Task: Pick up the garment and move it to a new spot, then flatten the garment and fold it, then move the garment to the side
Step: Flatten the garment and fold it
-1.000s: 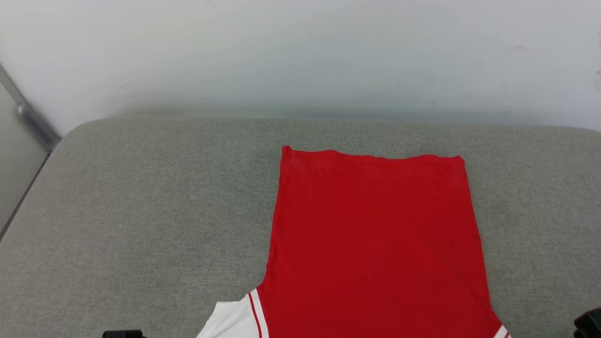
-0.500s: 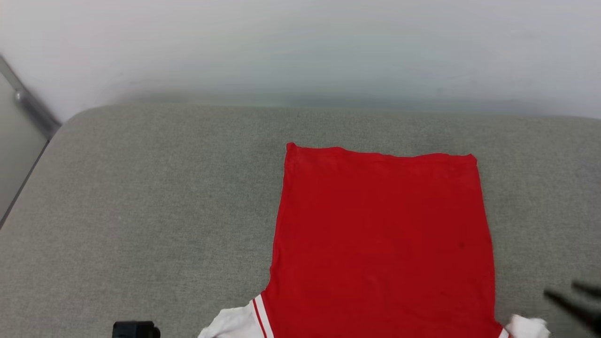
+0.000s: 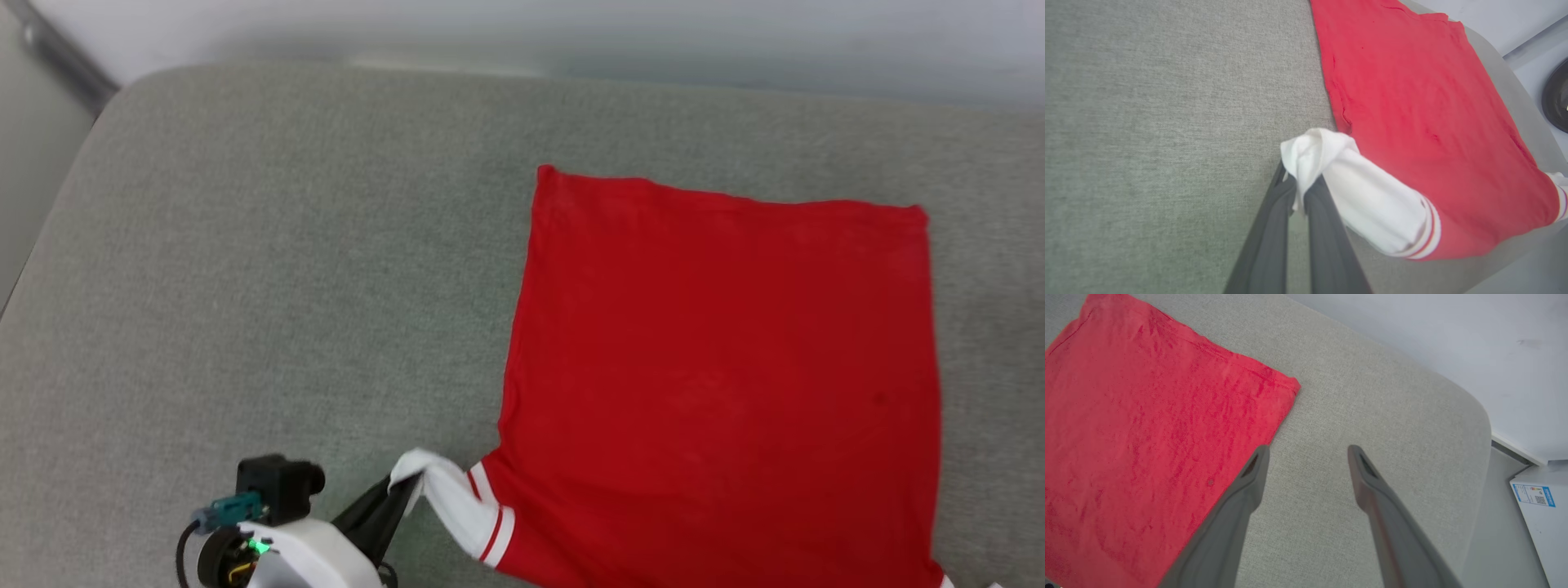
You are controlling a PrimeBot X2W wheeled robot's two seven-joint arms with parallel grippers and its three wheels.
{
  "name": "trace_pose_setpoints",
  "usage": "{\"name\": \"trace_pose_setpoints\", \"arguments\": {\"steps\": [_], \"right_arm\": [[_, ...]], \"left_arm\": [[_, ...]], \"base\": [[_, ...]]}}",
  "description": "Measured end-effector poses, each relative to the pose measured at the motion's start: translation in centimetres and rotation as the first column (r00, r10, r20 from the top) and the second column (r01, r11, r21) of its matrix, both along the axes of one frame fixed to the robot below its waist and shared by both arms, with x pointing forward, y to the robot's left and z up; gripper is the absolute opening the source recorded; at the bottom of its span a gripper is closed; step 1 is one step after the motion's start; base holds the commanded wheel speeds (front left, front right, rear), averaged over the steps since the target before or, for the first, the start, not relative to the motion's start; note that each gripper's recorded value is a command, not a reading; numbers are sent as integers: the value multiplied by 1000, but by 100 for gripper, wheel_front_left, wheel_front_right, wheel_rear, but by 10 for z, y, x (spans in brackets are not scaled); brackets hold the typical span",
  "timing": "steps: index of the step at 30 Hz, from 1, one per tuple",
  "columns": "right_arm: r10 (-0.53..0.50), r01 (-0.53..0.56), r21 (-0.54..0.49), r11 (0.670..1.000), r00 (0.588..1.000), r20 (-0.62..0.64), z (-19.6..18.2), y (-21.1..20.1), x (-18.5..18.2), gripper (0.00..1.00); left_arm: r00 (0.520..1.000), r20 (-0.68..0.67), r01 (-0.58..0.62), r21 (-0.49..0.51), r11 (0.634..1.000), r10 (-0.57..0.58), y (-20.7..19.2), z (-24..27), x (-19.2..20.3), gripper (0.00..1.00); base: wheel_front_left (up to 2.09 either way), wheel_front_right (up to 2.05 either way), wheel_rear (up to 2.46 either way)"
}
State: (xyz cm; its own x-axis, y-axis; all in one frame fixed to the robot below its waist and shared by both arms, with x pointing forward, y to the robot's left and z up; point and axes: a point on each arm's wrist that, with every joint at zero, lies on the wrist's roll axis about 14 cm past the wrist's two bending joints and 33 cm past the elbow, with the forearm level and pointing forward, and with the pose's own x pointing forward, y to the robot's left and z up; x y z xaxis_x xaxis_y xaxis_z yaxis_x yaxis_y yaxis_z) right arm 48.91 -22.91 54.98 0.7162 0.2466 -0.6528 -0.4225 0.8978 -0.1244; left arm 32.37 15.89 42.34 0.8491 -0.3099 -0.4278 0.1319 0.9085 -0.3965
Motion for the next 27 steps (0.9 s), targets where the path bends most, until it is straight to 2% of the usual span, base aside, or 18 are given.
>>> {"name": "trace_pose_setpoints", "arguments": {"steps": [6, 15, 19, 23, 24, 25, 27], "right_arm": [[-48, 15, -124, 992, 963, -266, -52, 9, 31, 100], [-96, 41, -135, 990, 898, -429, -130, 33, 68, 100], [-86, 13, -143, 990, 853, -514, -175, 45, 60, 100], [-73, 1, -130, 991, 837, -543, -194, 51, 56, 100], [-72, 3, -127, 992, 838, -542, -194, 51, 55, 47], [-69, 3, -124, 992, 841, -536, -193, 51, 56, 0], [-61, 2, -114, 993, 851, -521, -189, 53, 56, 0]], "left_arm": [[1000, 6, -1, 12, 1000, 1, -1, -6, 19, 0], [1000, -15, -21, 23, 1000, 22, 2, -22, 35, 0], [999, -36, -40, 36, 999, 41, 9, -31, 37, 0], [998, -48, -49, 42, 998, 51, 11, -37, 37, 0], [998, -47, -48, 41, 998, 50, 11, -37, 38, 0], [998, -46, -45, 40, 998, 47, 10, -37, 39, 0], [998, -38, -44, 40, 998, 46, 10, -36, 40, 0]], "base": [[0, 0, 0], [0, 0, 0], [0, 0, 0], [0, 0, 0], [0, 0, 0], [0, 0, 0], [0, 0, 0]]}}
